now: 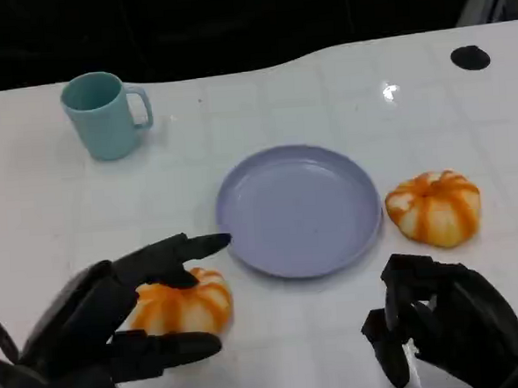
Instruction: Grasp the bread from the table and place it into the plate.
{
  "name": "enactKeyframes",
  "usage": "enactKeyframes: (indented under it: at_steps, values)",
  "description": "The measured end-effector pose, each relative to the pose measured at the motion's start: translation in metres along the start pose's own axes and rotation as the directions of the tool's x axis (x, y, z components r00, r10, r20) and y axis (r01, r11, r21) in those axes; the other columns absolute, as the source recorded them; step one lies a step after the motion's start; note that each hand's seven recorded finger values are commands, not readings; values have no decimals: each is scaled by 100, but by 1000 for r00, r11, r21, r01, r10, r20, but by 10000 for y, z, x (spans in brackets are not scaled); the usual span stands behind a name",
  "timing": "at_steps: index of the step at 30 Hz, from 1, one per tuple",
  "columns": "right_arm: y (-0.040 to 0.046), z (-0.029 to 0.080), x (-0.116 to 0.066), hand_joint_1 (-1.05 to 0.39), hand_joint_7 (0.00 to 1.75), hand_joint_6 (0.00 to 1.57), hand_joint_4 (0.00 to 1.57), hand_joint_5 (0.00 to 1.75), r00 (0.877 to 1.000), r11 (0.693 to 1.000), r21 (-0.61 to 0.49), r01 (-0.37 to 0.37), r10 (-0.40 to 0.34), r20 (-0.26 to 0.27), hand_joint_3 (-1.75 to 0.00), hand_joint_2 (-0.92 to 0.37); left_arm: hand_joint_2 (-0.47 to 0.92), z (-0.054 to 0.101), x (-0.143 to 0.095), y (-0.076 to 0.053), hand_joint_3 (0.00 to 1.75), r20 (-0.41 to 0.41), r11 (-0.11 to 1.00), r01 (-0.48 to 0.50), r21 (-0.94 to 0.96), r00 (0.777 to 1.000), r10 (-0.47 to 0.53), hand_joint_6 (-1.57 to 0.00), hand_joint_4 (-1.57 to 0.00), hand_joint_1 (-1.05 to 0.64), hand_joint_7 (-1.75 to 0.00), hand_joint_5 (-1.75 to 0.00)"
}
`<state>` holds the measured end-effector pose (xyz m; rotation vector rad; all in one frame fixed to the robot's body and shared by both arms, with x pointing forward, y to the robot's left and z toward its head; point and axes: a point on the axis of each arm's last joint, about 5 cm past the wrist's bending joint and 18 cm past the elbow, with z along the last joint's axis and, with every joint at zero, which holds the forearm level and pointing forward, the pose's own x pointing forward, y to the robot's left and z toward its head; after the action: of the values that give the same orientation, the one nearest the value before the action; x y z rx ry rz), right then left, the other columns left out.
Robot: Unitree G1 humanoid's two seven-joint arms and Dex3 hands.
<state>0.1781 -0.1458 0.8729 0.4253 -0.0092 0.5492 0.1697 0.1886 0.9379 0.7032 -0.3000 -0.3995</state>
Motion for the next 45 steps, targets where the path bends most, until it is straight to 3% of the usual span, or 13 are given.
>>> enactKeyframes:
  at_steps: [4,12,23,35,45]
  values:
    - [8,-4,-6,-95,150,102,118,166,1000,1000,3,4,-4,-5,-54,-70,92,97,-2,50,10,-16,978,10,210,1000,-7,-36,-42,-74,-1,-39]
    - [12,-2,-4,-94,150,102,118,166,1000,1000,2,4,-4,-5,-56,-70,92,153,16,9,8,-54,889,37,457,998,-13,-38,-48,-76,-1,-36]
    - [21,5,-1,-95,150,102,119,164,1000,1000,3,6,-6,-5,-58,-67,92,149,153,-130,4,-147,804,129,581,988,-52,-36,-47,-78,0,-31]
    - [20,6,2,-95,150,103,119,165,1000,1000,1,9,-9,-7,-57,-67,92,-71,412,-326,4,-292,770,276,576,949,-122,-32,-45,-81,0,-26]
    - [18,3,1,-96,150,104,119,165,1000,1000,3,6,-6,-10,-55,-68,89,-293,512,-492,0,-349,751,345,564,923,-162,-33,-49,-73,-1,-22]
